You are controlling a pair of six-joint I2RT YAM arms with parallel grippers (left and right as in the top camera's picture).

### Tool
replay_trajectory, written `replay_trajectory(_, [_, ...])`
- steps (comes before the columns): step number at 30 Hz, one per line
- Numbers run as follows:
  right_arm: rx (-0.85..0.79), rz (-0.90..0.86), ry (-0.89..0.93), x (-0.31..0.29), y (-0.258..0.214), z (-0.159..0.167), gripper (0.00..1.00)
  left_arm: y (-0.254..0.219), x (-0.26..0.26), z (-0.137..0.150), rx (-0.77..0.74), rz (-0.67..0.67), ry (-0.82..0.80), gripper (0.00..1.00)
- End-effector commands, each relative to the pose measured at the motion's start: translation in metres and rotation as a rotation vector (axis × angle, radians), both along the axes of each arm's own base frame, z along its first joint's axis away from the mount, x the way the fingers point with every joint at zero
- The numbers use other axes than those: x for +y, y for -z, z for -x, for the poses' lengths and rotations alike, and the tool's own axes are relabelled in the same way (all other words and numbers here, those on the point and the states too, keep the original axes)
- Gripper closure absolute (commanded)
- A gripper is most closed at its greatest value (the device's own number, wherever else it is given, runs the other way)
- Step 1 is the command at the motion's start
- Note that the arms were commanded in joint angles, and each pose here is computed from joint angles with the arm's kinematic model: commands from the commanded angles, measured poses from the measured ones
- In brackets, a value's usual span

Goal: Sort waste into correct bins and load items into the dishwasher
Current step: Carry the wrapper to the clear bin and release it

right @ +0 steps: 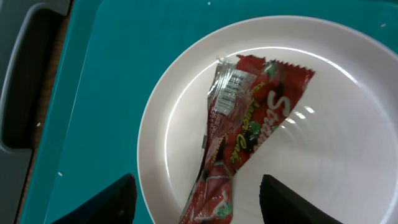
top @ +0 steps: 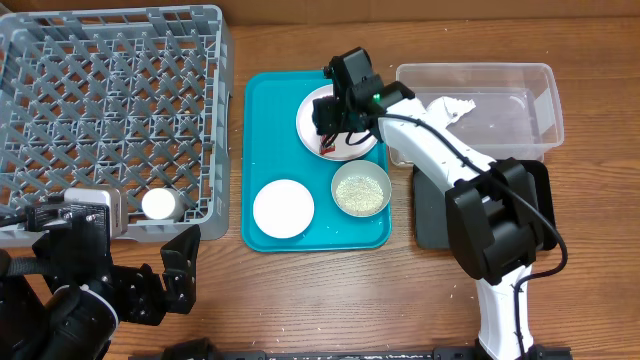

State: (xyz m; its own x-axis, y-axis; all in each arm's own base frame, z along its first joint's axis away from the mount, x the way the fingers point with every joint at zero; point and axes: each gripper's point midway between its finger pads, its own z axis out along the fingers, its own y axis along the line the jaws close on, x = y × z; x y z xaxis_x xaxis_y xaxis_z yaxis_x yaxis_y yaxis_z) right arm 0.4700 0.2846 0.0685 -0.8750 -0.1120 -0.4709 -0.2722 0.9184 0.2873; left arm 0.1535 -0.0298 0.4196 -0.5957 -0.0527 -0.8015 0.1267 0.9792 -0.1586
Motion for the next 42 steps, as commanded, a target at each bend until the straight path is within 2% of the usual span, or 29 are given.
replay_trajectory(1, [0.012, 0.039, 0.011, -0.003, 0.02, 0.004, 0.4, 0.0, -0.002, 0.0, -0.006, -0.014, 0.025, 0.0])
replay_trajectory(3, [0.019, 0.041, 0.017, -0.006, 0.024, 0.003, 0.45, 0.0, -0.002, 0.0, -0.006, -0.014, 0.025, 0.0])
replay_trajectory(5, [0.026, 0.044, 0.018, -0.008, 0.025, 0.004, 0.57, 0.0, -0.002, 0.0, -0.006, -0.014, 0.025, 0.0])
replay_trajectory(6, [0.035, 0.039, 0.013, -0.007, 0.025, 0.006, 0.6, 0.0, -0.002, 0.0, -0.006, -0.014, 0.025, 0.0])
replay_trajectory(8, [0.06, 0.02, -0.005, -0.003, 0.026, 0.011, 0.6, 0.0, -0.002, 0.0, -0.006, -0.014, 0.025, 0.0])
replay_trajectory(9, [0.075, 0.017, -0.013, -0.001, 0.03, 0.014, 0.54, 0.0, -0.002, 0.0, -0.006, -0.014, 0.025, 0.0])
replay_trajectory(11, [0.082, 0.022, -0.019, 0.001, 0.035, 0.017, 0.48, 0.0, -0.002, 0.0, -0.006, -0.014, 0.025, 0.0])
replay_trajectory(13, [0.089, 0.026, -0.02, 0.002, 0.041, 0.017, 0.48, 0.0, -0.002, 0.0, -0.006, -0.014, 0.025, 0.0])
replay_trajectory(18, [0.087, 0.026, -0.017, 0.001, 0.045, 0.015, 0.75, 0.0, -0.002, 0.0, -0.006, -0.014, 0.025, 0.0])
replay_trajectory(24, [0.103, 0.031, -0.009, -0.003, 0.047, 0.016, 0.78, 0.0, -0.002, 0.0, -0.006, -0.014, 0.025, 0.0])
replay_trajectory(25, [0.108, 0.033, -0.008, -0.003, 0.049, 0.017, 0.81, 0.0, -0.002, 0.0, -0.006, -0.014, 0.025, 0.0])
replay_trajectory(27, [0.113, 0.037, -0.01, -0.004, 0.049, 0.018, 0.96, 0.0, -0.002, 0.0, -0.006, -0.014, 0.025, 0.0])
replay_trajectory(28, [0.111, 0.035, -0.01, -0.003, 0.048, 0.018, 0.96, 0.0, -0.002, 0.0, -0.006, -0.014, 0.025, 0.0])
replay_trajectory(32, [0.087, 0.018, 0.009, -0.01, 0.012, 0.013, 0.96, 0.0, -0.002, 0.0, -0.006, -0.014, 0.025, 0.0])
replay_trajectory(35, [0.039, -0.007, 0.032, -0.023, -0.04, 0.01, 0.96, 0.0, -0.002, 0.0, -0.006, -0.014, 0.025, 0.0])
replay_trajectory(42, [-0.066, -0.035, 0.145, -0.09, -0.136, 0.015, 0.96, 0.0, -0.002, 0.0, -0.006, -0.014, 0.025, 0.0])
